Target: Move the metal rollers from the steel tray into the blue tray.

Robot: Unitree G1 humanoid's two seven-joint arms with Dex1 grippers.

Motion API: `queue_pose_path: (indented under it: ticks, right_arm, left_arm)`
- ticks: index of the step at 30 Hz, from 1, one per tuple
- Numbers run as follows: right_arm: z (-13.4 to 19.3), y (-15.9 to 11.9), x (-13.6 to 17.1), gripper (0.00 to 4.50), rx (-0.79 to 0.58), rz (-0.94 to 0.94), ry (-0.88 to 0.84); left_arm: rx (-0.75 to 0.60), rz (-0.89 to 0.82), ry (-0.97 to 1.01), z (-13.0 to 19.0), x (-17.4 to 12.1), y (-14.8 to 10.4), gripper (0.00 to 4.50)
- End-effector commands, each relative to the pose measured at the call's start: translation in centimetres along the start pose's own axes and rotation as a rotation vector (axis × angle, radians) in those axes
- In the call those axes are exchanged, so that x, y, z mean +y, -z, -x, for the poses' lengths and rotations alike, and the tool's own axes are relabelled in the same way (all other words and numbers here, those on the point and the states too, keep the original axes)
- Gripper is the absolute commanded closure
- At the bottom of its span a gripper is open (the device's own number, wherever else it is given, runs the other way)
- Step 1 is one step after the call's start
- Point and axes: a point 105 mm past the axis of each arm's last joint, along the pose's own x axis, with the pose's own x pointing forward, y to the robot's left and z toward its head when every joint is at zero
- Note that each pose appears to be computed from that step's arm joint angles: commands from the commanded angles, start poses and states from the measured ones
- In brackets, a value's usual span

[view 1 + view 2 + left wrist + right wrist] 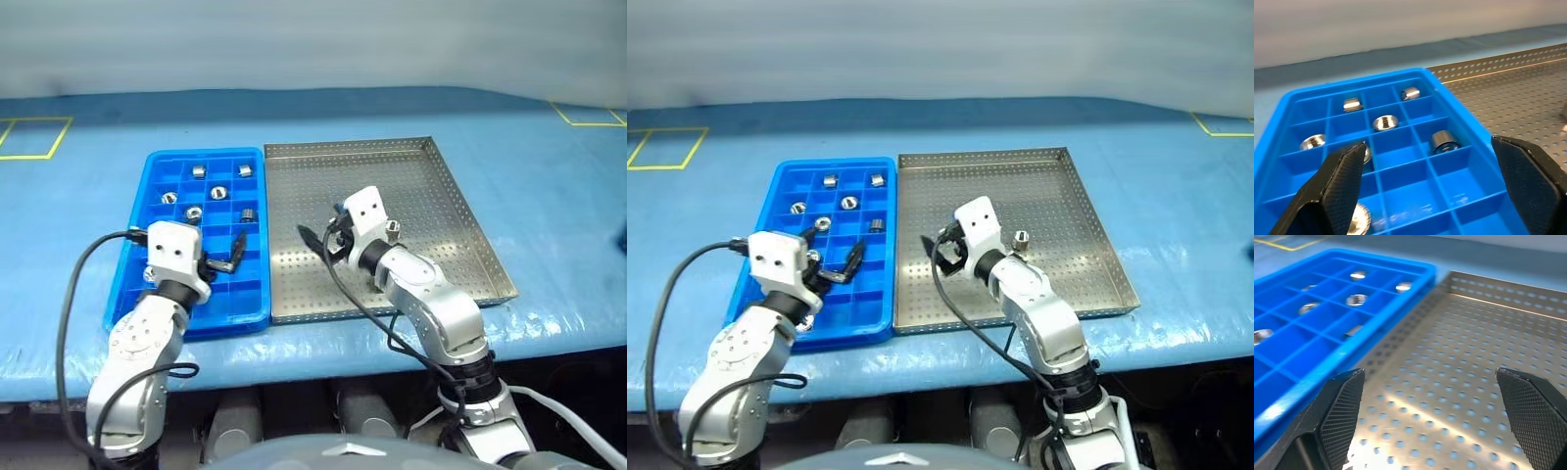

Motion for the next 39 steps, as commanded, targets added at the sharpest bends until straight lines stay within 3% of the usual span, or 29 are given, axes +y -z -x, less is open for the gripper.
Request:
queue_pose_path:
  ticks: [1, 17, 30, 34, 39]
  right_arm:
    - [-0.3, -0.8, -2.4, 0.0, -0.019, -0.018, 0.166]
    - [-5.1, 1.3, -3.7, 0.0, 0.076, -0.108, 0.366]
    - [-7.1, 2.5, -3.6, 0.0, 0.115, -0.155, 0.399]
    - [-7.4, 2.6, -3.3, 0.89, 0.12, -0.152, 0.391]
    - [-7.6, 2.7, -3.1, 2.57, 0.12, -0.152, 0.384]
  left_arm:
    - [-0.059, -0.006, 0.126, -0.2, -1.9, -0.9, 0.03]
    - [-0.028, 0.01, 0.421, 1.1, -5.8, 0.0, 0.03]
    - [-0.032, 0.024, 0.408, 1.3, -6.2, 0.5, 0.03]
    - [-0.033, 0.028, 0.407, 1.3, -6.2, 0.5, 0.0]
    - [-0.034, 0.033, 0.403, 1.3, -6.2, 0.5, 0.0]
